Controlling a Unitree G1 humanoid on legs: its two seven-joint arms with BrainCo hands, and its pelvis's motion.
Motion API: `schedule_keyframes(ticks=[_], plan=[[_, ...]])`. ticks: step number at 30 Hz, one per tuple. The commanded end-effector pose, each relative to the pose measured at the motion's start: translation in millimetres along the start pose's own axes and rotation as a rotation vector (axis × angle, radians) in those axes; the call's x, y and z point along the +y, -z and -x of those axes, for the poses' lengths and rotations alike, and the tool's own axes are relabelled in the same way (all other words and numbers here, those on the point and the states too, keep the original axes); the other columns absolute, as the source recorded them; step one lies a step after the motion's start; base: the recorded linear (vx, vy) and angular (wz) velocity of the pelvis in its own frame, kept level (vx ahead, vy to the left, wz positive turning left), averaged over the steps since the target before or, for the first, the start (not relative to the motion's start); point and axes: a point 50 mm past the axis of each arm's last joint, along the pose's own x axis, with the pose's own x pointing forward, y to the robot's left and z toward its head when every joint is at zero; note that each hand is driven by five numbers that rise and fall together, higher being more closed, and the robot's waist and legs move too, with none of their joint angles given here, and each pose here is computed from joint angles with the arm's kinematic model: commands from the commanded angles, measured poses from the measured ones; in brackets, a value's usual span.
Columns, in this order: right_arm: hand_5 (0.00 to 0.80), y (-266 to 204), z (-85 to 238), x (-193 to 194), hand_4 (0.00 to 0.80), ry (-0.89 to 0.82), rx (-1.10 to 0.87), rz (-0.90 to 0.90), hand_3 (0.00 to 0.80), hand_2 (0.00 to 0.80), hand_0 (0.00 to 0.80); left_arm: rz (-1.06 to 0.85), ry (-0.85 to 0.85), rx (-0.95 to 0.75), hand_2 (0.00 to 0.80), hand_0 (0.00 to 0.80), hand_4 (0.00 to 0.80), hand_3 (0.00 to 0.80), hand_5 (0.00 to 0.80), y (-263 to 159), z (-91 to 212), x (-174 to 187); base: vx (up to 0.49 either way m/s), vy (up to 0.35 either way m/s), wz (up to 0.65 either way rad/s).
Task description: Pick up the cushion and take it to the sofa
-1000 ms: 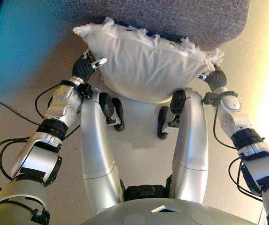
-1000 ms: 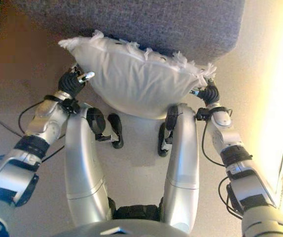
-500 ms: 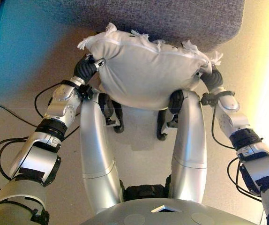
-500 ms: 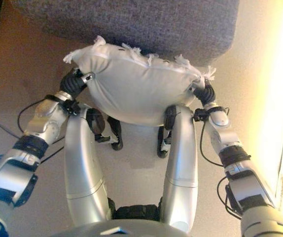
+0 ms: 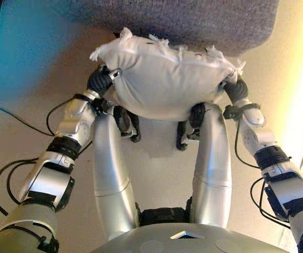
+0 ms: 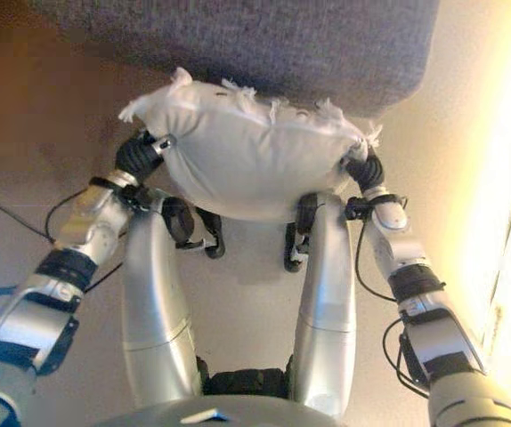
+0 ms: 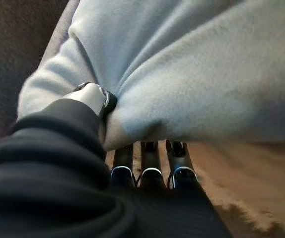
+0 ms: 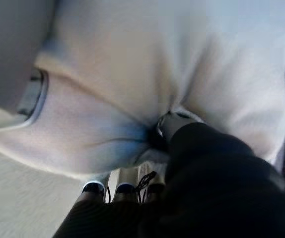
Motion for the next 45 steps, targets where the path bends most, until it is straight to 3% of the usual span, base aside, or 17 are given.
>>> schedule_keyframes(ticks=[1, 8, 15, 29, 45], plan=[[0.8, -89, -7, 43, 0.8, -0.246, -0.443, -0.009, 0.8, 0.8, 0.8, -0.007, 0.279, -0.338, 0.8, 0.8, 0.8, 0.8, 0.8, -50, -16, -59, -0.15, 0.006, -0.3], [0.8, -93, 5, 51, 0.8, -0.26, -0.532, 0.006, 0.8, 0.8, 0.8, -0.021, 0.283, -0.433, 0.8, 0.8, 0.8, 0.8, 0.8, -52, -4, -66, -0.047, -0.025, -0.05], [0.8, -70, 38, 49, 0.8, -0.273, -0.539, -0.027, 0.8, 0.8, 0.8, 0.029, 0.278, -0.441, 0.8, 0.8, 0.8, 0.8, 0.8, -37, 22, -73, 0.107, -0.049, 0.07], [0.8, -69, 108, 46, 0.8, -0.361, -0.629, -0.058, 0.8, 0.8, 0.8, 0.152, 0.233, -0.512, 0.8, 0.8, 0.8, 0.8, 0.8, -33, 93, -66, 0.144, -0.032, 0.01], [0.8, -87, 113, 47, 0.8, -0.388, -0.656, -0.105, 0.8, 0.8, 0.8, 0.198, 0.179, -0.563, 0.8, 0.8, 0.8, 0.8, 0.8, -50, 98, -70, 0.034, -0.053, 0.0]])
